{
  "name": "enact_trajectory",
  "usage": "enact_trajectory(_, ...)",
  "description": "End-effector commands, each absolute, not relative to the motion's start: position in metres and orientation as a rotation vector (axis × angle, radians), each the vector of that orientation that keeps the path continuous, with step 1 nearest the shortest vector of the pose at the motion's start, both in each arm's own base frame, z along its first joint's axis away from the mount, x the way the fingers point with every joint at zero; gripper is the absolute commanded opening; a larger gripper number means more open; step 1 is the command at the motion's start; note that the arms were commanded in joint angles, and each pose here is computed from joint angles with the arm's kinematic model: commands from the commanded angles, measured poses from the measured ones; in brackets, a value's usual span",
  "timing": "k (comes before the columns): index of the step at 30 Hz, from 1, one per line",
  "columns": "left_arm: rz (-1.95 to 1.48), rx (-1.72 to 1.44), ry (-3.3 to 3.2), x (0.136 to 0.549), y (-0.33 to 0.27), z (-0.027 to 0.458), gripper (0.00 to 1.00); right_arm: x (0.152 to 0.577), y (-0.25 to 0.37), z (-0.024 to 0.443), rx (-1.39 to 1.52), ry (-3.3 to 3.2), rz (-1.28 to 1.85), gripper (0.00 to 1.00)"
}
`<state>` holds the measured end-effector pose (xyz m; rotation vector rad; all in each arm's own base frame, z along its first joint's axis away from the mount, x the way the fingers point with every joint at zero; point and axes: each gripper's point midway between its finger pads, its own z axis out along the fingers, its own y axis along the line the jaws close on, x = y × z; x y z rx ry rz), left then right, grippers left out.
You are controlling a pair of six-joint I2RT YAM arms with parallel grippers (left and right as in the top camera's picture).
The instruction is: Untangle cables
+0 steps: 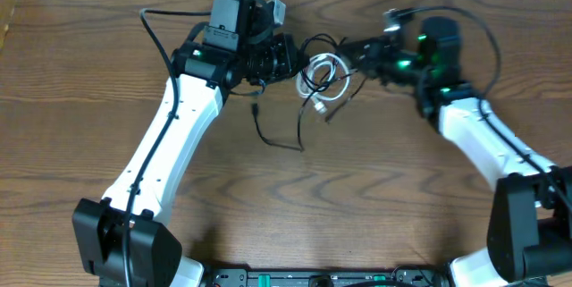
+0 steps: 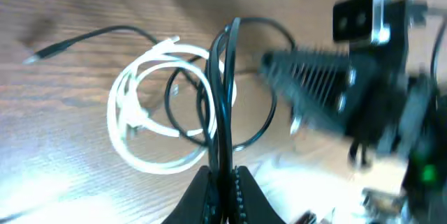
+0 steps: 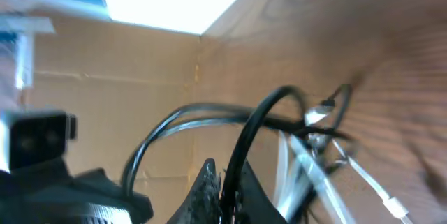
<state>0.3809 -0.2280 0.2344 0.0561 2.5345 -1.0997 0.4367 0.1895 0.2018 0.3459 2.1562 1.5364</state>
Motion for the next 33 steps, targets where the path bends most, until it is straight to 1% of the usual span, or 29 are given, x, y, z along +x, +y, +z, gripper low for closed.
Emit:
enact_trajectory(1,-1.188,0.386,2.424,0.367,-0.243,0.252,0.08,0.442,0.154,0.202,0.407,2.155,1.528,0.01)
enact_trajectory(4,-1.240,0.503,2.361,0.361,-0.250,0.260,0.08,0.440,0.127,0.175,0.493,2.232,1.422,0.01)
enact_trajectory(5,-1.273,0.564,2.314,0.358,-0.254,0.266,0.07,0.435,0.117,0.157,0.533,2.296,1.339,0.01)
enact_trajectory(7,-1.314,0.608,2.257,0.357,-0.259,0.274,0.07,0.426,0.111,0.138,0.556,2.373,1.245,0.01)
enact_trajectory(13,-1.459,0.728,2.043,0.355,-0.273,0.312,0.07,0.402,0.110,0.106,0.498,2.540,1.059,0.01)
enact_trajectory(19,-1.500,0.653,1.942,0.372,-0.276,0.343,0.07,0.382,0.114,0.085,0.424,2.648,0.956,0.01)
enact_trajectory(25,-1.530,0.545,1.869,0.392,-0.262,0.370,0.07,0.361,0.106,0.063,0.410,2.748,0.862,0.01)
enact_trajectory(29,-1.553,0.462,1.888,0.400,-0.250,0.373,0.07,0.349,0.097,0.053,0.402,2.810,0.771,0.01)
enact_trajectory(31,-1.567,0.421,1.912,0.402,-0.246,0.371,0.07,0.347,0.096,0.052,0.354,2.819,0.760,0.01)
enact_trajectory(33,-1.589,0.423,1.920,0.400,-0.246,0.371,0.07,0.346,0.096,0.052,0.313,2.822,0.755,0.06)
